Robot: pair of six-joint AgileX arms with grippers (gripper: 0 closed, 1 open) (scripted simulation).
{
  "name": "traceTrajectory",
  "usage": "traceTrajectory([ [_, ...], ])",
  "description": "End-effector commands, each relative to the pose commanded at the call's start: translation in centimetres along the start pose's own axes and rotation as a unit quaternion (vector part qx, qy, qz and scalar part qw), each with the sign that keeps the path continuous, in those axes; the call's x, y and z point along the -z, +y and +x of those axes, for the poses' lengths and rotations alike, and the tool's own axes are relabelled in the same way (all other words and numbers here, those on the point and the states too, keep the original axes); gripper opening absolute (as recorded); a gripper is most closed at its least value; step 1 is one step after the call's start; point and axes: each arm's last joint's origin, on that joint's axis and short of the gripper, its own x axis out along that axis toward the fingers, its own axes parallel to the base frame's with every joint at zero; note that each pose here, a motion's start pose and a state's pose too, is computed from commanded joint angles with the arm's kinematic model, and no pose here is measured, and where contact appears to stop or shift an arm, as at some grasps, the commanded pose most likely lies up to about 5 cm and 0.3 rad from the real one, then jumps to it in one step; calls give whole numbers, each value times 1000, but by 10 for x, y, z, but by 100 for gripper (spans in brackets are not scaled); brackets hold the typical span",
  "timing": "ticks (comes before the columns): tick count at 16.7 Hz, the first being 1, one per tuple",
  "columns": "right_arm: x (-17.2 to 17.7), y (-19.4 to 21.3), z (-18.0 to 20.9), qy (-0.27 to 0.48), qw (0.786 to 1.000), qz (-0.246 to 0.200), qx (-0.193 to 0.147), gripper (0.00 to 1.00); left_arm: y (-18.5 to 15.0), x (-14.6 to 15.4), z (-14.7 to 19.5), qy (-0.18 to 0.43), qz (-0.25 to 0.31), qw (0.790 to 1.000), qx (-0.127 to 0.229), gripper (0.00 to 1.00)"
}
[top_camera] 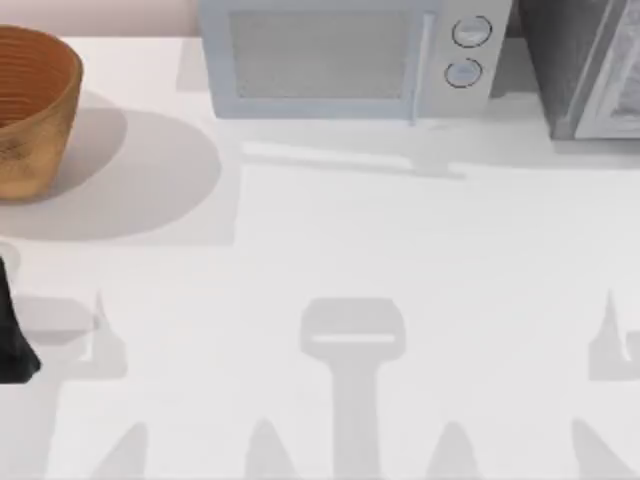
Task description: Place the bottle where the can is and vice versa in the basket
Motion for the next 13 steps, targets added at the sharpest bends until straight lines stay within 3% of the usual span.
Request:
traceTrajectory([
  [6, 0, 0, 0, 0, 1000, 0, 0, 100, 3, -15, 2, 38, 0, 999, -5, 100],
  [13, 0, 0, 0, 0, 1000, 0, 0, 100, 16, -108, 37, 178, -4, 984, -4, 100],
])
